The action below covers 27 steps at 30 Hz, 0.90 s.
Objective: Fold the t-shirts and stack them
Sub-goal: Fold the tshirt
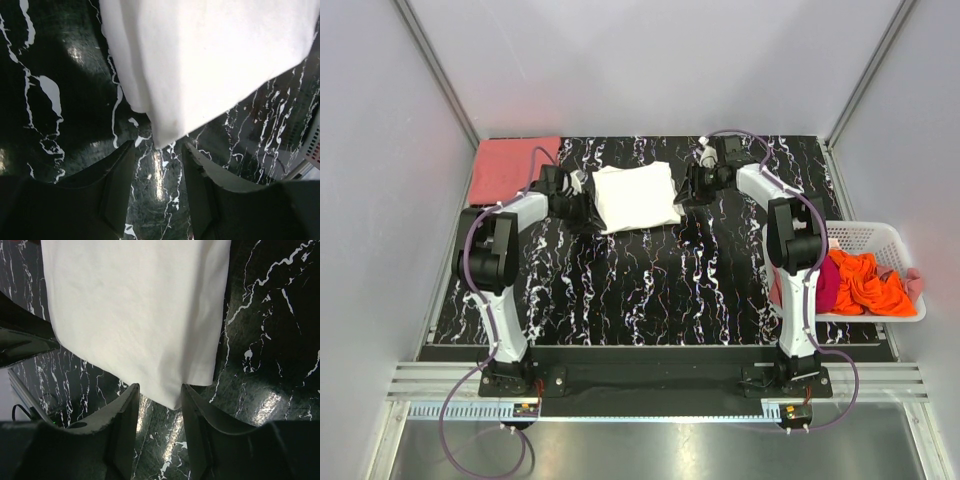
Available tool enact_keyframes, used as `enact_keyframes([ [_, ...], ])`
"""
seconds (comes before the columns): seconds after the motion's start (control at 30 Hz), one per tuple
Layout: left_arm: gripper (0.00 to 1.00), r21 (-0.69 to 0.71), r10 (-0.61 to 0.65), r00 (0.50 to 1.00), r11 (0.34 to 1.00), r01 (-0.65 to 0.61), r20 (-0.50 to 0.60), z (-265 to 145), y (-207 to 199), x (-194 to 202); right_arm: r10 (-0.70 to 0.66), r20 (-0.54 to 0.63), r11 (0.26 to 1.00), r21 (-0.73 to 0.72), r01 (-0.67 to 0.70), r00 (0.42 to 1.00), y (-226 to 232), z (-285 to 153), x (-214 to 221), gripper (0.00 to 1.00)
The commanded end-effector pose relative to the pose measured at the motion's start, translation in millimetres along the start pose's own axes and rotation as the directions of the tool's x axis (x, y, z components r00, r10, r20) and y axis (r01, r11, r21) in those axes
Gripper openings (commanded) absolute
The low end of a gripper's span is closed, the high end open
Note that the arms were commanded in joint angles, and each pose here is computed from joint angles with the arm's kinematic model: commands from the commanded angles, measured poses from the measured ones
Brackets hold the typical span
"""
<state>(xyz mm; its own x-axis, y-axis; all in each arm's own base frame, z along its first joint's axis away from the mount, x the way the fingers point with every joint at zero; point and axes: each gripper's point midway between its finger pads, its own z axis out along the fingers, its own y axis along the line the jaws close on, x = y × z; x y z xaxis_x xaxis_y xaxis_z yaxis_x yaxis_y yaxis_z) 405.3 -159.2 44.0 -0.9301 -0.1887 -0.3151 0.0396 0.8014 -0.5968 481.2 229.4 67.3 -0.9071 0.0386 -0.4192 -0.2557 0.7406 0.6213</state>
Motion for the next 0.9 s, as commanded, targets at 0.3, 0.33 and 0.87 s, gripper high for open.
enact_keyframes([
  [0.3,0.11,0.010,0.061,0.998,0.998,-0.061,0.032,9.8,-4.5,-24.5,-0.042,-0.090,0.999,-0.026,0.040,0.995,2.1,27.8,29.2,0.43],
  [0.33,0.00,0.010,0.060,0.998,0.998,-0.060,0.033,9.6,-4.1,-25.4,-0.042,-0.092,0.999,-0.022,0.040,0.995,3.7,28.0,30.5,0.40],
  [0.87,0.00,-0.355,0.099,0.995,0.930,-0.096,-0.012,-51.9,41.2,0.0,0.031,-0.047,0.997,0.066,-0.028,0.998,31.0,1.8,107.3,0.03],
])
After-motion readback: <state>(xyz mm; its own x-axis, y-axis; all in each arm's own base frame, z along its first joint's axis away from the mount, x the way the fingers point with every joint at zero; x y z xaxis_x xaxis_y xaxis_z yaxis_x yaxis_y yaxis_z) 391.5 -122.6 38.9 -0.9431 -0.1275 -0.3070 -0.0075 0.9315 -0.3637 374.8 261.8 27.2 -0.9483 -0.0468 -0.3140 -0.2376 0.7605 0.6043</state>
